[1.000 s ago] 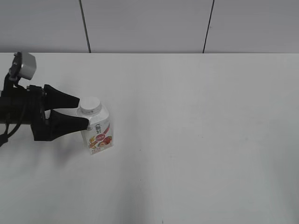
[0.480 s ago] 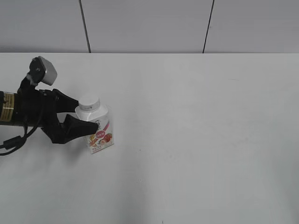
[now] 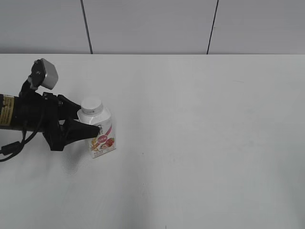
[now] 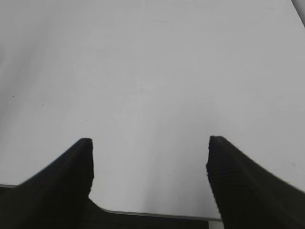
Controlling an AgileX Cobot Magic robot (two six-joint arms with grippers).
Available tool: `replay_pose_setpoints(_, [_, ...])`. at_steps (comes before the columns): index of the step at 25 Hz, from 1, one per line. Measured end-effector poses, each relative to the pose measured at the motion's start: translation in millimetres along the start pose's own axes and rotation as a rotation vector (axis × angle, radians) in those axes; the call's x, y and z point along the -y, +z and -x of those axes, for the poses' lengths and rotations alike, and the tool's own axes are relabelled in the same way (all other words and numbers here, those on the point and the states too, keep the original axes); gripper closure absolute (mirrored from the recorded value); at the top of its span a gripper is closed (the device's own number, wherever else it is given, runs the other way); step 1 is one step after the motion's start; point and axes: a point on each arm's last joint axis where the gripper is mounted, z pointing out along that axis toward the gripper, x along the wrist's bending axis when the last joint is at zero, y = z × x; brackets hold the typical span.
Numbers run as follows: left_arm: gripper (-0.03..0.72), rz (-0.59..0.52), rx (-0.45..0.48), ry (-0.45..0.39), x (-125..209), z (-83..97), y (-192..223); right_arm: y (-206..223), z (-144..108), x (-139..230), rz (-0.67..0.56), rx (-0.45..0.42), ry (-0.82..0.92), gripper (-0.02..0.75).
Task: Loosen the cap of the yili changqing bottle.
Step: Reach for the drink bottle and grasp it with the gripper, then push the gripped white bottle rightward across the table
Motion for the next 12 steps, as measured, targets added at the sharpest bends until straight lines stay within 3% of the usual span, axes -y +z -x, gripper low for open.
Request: replay_pose_setpoints(12, [0.252, 0.127, 0.074, 0.089, -17, 11.9, 12, 0, 0, 0, 0.0, 0.0, 0.0, 0.152])
